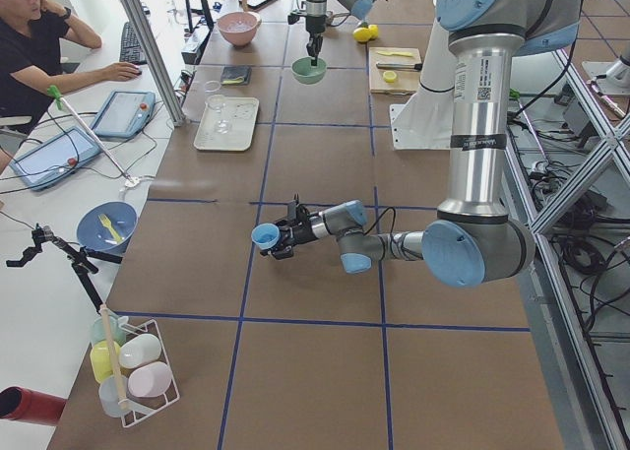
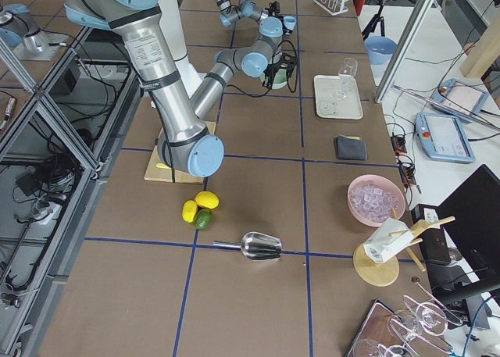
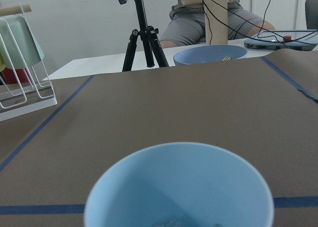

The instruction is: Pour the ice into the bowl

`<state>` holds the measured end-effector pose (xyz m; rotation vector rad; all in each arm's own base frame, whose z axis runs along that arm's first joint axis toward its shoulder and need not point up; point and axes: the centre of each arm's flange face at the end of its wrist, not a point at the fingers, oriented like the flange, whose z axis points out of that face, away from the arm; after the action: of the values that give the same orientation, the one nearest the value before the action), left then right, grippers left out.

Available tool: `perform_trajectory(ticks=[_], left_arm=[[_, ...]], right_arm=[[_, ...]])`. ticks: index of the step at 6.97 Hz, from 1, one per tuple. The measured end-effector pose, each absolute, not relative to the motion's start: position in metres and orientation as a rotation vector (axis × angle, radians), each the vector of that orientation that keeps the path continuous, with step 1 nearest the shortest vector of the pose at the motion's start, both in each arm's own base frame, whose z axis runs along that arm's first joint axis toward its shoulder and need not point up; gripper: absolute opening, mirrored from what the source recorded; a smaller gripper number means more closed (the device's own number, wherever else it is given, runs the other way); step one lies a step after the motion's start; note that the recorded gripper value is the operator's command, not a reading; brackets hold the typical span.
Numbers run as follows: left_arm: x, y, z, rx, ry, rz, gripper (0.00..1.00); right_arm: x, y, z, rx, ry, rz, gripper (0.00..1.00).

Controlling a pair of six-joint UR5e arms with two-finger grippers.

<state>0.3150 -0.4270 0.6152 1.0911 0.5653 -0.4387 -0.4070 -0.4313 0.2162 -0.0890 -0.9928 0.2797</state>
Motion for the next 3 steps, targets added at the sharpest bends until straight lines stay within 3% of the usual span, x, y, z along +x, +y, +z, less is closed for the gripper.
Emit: perform_trajectory(ticks=[3], left_arm=[[0.280, -0.443, 0.548, 1.178, 0.598, -0.353, 0.00]], right_arm=[[-0.502, -0.380, 0.191, 0.018, -0.955, 0.202, 0.00]])
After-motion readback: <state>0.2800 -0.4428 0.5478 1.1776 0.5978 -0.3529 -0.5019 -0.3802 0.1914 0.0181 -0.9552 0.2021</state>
